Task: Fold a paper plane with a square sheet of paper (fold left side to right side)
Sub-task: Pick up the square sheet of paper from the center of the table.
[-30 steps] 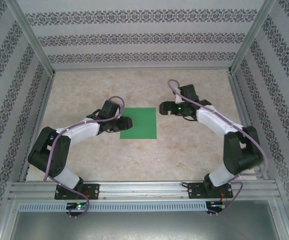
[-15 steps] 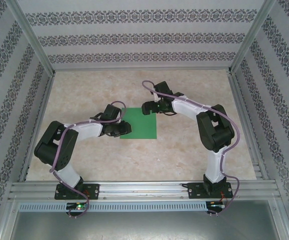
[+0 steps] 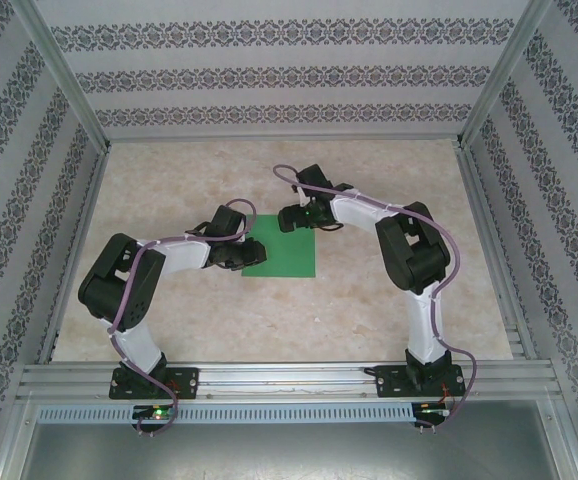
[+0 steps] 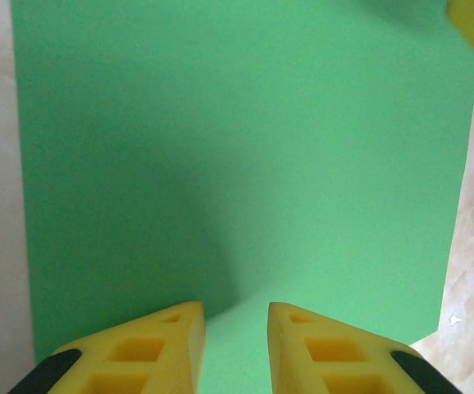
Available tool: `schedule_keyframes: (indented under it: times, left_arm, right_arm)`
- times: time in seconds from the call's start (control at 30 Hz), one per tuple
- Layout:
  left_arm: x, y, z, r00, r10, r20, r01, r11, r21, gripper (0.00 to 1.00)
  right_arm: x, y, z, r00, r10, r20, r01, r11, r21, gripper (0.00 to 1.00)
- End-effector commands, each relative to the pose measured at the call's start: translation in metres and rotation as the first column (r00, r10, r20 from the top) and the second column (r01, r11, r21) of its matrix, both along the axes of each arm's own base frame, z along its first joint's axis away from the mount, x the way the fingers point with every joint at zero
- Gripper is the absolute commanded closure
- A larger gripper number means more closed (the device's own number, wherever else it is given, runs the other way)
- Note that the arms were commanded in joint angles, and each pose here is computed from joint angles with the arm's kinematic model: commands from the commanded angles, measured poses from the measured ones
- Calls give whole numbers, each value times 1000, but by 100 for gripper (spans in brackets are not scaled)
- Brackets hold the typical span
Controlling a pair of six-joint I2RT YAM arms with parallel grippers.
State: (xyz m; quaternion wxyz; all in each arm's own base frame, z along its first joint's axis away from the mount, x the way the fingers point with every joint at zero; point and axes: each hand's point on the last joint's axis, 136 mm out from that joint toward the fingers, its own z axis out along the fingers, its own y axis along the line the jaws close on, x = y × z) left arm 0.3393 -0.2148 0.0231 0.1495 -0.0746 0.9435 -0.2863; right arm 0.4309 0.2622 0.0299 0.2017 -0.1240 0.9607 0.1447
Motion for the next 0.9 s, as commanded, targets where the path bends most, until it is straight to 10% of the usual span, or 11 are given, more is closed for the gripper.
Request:
schedule_keyframes:
  times: [0.0, 0.87]
  left_arm:
    - [-2, 5, -14, 999, 8, -32, -7, 1000, 24, 73]
    - [-3, 0, -16, 1000, 10, -26, -10, 1000, -17, 73]
  right_arm:
    - [-1, 2, -4, 1000, 20, -3, -20, 999, -43, 8]
    - [-44, 31, 5, 990, 97, -102, -92, 995, 45, 25]
